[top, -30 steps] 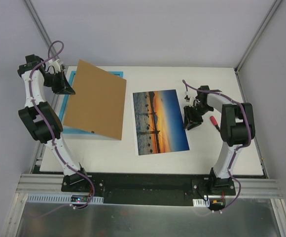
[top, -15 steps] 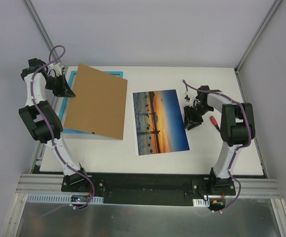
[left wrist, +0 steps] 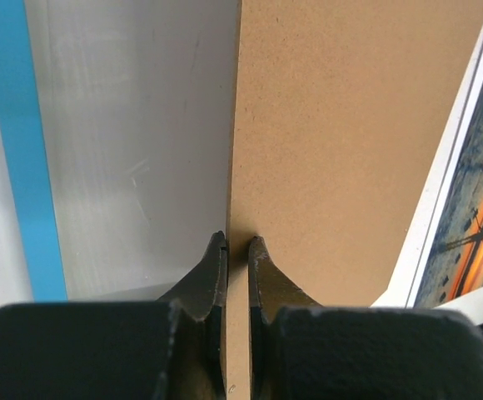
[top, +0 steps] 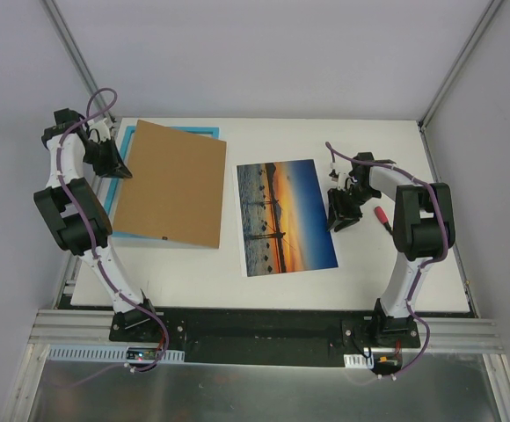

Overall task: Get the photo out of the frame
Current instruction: Place the photo frame item at the center of the board.

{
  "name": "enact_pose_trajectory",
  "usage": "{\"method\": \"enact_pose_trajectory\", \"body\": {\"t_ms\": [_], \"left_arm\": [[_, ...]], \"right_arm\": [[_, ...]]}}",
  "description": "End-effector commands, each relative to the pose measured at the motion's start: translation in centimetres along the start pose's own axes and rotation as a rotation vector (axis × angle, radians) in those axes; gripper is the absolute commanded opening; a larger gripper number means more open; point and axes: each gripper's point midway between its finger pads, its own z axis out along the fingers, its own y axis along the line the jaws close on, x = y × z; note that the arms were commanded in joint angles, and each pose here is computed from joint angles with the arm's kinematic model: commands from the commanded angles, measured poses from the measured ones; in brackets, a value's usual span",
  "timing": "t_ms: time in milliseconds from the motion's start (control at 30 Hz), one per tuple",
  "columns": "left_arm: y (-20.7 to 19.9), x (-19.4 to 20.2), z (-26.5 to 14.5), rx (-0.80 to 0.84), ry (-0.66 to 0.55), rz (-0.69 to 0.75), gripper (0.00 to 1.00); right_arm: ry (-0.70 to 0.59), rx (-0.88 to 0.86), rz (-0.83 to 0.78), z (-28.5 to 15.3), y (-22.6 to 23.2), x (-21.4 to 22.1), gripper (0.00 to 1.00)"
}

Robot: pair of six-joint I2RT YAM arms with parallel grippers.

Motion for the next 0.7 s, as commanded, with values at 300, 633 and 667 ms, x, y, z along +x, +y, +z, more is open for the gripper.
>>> {"method": "enact_pose_trajectory", "body": {"t_ms": [300,633,667], "left_arm": [[6.9,-1.5,0.0,-0.320,-0.049,0.051,0.00],[8.6,-1.1,0.6,-0.388,-0.028,0.029,0.09],[8.8,-1.0,0.7,-0.394,-0.026,0.027,0.09]], "right_arm": [[-0.016,0.018,0.002,-0.8,-0.2,0.1,0.40],[-0.019,0.013,0.005,-0.8,-0.1,0.1,0.42],[-0.016,0.012,0.006,-0.8,-0.1,0.2,0.42]]}}
